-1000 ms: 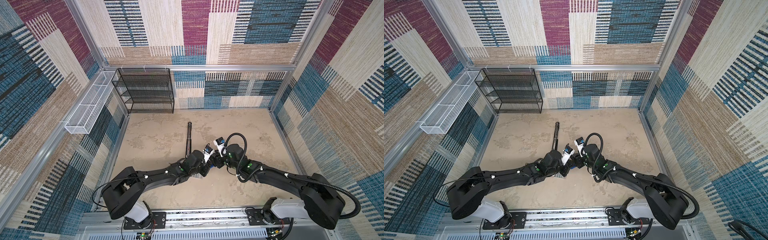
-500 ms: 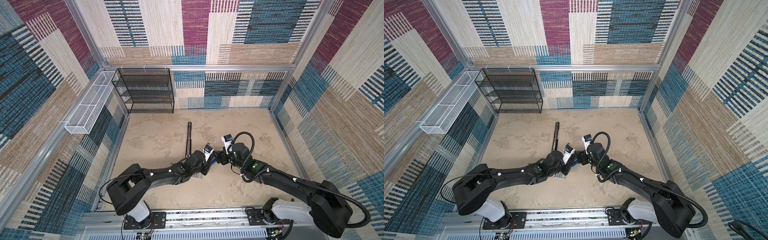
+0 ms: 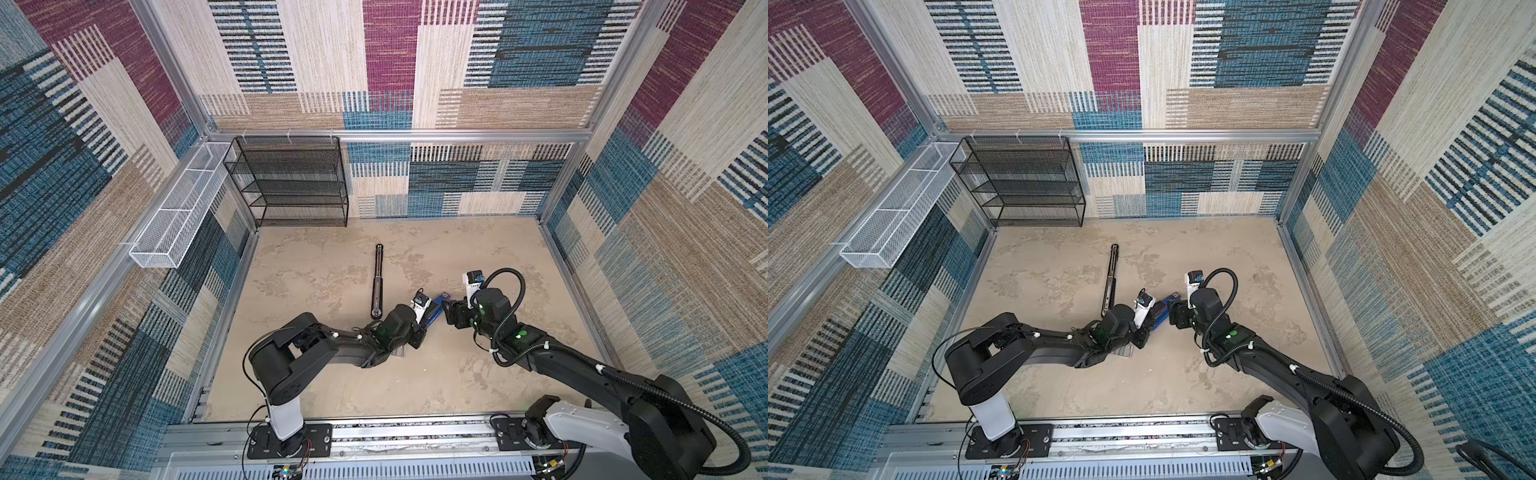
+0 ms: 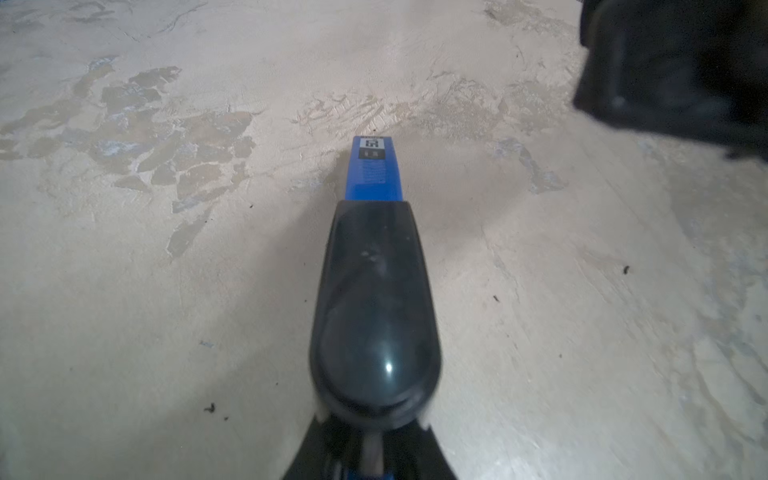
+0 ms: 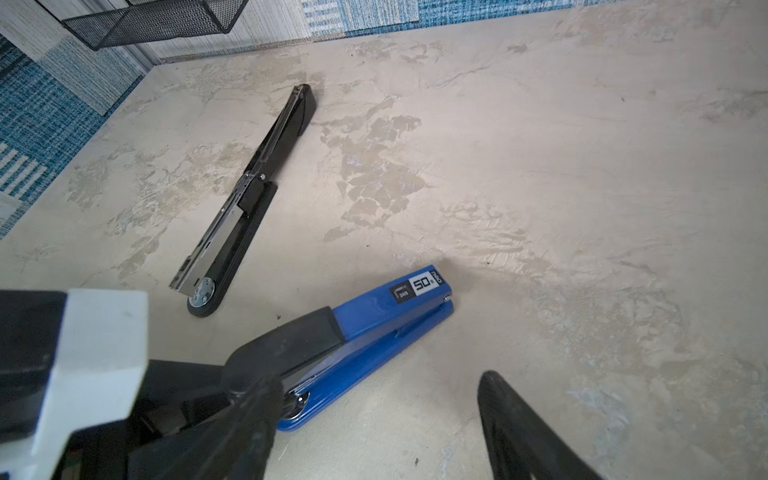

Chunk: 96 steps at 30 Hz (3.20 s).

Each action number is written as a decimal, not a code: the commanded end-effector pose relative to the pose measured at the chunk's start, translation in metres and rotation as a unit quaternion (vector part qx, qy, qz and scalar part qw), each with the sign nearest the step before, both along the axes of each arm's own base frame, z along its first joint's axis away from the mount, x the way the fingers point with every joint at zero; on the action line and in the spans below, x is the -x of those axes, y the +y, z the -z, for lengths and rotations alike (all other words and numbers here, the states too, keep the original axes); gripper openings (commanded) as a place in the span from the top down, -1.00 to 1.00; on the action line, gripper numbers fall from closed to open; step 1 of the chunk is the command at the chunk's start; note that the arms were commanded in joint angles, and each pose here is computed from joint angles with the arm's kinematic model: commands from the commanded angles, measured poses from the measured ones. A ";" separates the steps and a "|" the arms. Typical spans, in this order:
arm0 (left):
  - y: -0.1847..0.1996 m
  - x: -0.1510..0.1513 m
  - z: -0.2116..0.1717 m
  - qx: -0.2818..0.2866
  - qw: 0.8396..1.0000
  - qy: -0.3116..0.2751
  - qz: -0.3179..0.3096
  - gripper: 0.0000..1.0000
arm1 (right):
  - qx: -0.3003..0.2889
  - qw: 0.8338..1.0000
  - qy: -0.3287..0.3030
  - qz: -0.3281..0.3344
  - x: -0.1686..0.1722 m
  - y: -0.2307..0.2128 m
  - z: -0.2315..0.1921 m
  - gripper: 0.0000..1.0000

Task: Load the staples into the stapler

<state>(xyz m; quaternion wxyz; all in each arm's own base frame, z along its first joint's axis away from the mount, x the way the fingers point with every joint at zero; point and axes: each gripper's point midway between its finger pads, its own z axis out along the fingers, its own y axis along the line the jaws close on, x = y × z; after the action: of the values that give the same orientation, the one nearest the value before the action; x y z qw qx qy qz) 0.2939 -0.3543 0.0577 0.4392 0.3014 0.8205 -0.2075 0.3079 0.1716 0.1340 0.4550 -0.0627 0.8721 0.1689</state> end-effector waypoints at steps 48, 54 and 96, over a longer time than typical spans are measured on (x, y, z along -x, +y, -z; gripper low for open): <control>-0.005 -0.001 0.008 -0.205 0.960 0.186 0.027 0.69 | -0.032 0.999 0.003 0.016 0.010 -0.012 -0.008 -0.56; -0.003 0.003 0.018 -0.212 0.957 0.198 0.026 0.86 | -0.034 0.999 0.000 0.018 0.010 -0.012 -0.010 -0.56; -0.051 -0.128 -0.004 -0.137 0.967 0.188 -0.100 0.81 | -0.049 0.997 -0.017 0.050 0.017 -0.030 -0.025 -0.56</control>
<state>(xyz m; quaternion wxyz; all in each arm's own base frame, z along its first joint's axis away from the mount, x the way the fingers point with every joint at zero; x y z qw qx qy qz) 0.4210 -0.4030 0.0654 0.2621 0.2402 0.9295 -0.0980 0.2902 0.1449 0.1568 0.4757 -0.0087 0.8586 0.1911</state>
